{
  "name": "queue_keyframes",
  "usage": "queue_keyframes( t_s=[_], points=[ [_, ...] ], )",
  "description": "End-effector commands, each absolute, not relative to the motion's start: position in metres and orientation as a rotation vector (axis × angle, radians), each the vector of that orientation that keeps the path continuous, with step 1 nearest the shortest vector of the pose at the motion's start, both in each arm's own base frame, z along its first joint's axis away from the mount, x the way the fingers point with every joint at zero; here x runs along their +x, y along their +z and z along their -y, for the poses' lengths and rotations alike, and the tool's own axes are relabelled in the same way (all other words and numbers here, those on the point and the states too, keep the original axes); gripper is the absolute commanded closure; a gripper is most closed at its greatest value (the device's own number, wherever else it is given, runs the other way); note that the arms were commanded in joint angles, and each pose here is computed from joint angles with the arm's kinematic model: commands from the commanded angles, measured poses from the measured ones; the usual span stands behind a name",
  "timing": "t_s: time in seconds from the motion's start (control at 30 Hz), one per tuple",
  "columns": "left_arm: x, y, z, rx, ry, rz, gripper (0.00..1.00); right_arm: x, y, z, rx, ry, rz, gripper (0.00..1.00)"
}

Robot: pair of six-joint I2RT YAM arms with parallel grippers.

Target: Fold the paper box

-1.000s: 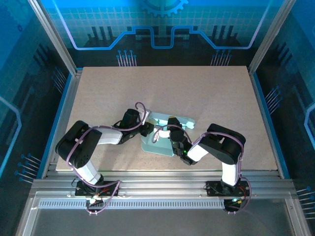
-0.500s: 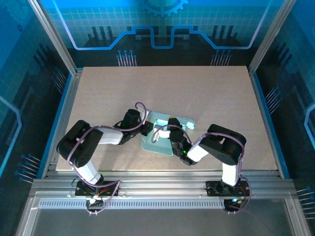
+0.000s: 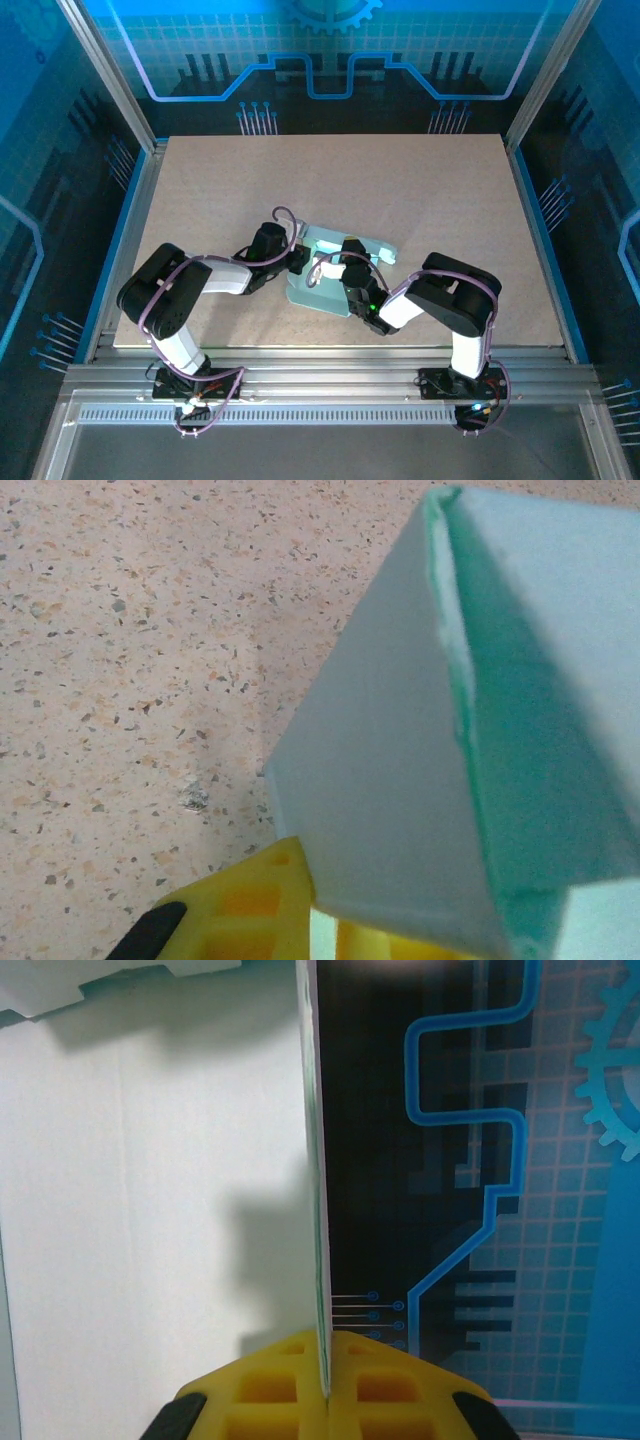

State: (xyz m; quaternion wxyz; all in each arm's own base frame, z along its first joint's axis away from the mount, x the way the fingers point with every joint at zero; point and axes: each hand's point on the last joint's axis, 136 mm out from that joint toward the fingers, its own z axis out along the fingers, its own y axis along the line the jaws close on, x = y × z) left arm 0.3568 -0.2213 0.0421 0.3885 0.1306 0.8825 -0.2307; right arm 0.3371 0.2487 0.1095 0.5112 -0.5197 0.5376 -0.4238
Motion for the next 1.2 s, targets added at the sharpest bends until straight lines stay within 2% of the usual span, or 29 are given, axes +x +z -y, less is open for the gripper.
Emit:
queue_keyframes(
  t_s=[0.0,0.07,0.13,0.17,0.2,0.27,0.33,0.37,0.57,0.63,0.73,0.83,1.03,1.17],
  points=[
    [0.370,0.072,0.241,0.297,-0.681,-2.148,0.97,0.324,0.095,-0.279,-1.355,-0.881,-1.248,1.00],
    [0.370,0.071,0.239,0.292,-0.670,-2.153,0.99,0.324,0.096,-0.280,-1.358,-0.865,-1.255,1.00],
    [0.370,0.071,0.238,0.291,-0.659,-2.156,1.00,0.321,0.098,-0.283,-1.362,-0.823,-1.274,0.92],
    [0.370,0.070,0.237,0.291,-0.654,-2.160,1.00,0.321,0.100,-0.283,-1.357,-0.798,-1.292,0.85],
    [0.370,0.069,0.236,0.287,-0.645,-2.164,1.00,0.319,0.103,-0.283,-1.355,-0.767,-1.313,0.82],
    [0.371,0.067,0.234,0.281,-0.630,-2.171,1.00,0.318,0.107,-0.281,-1.345,-0.725,-1.351,0.87],
    [0.371,0.065,0.232,0.273,-0.617,-2.180,1.00,0.319,0.114,-0.278,-1.322,-0.702,-1.373,0.98],
    [0.372,0.065,0.232,0.272,-0.614,-2.181,1.00,0.319,0.116,-0.276,-1.322,-0.698,-1.376,1.00],
    [0.374,0.060,0.230,0.259,-0.589,-2.199,1.00,0.313,0.121,-0.277,-1.346,-0.644,-1.390,0.98],
    [0.374,0.060,0.230,0.267,-0.591,-2.198,1.00,0.311,0.125,-0.276,-1.336,-0.611,-1.405,0.88],
    [0.372,0.061,0.232,0.298,-0.597,-2.191,1.00,0.305,0.134,-0.274,-1.312,-0.517,-1.460,0.58],
    [0.370,0.060,0.233,0.333,-0.588,-2.189,1.00,0.300,0.143,-0.269,-1.296,-0.406,-1.535,0.42],
    [0.370,0.060,0.233,0.360,-0.581,-2.186,1.00,0.289,0.168,-0.259,-1.262,-0.221,-1.641,0.27],
    [0.372,0.059,0.235,0.370,-0.590,-2.184,1.00,0.293,0.199,-0.248,-1.099,-0.059,-1.713,0.22]
  ],
)
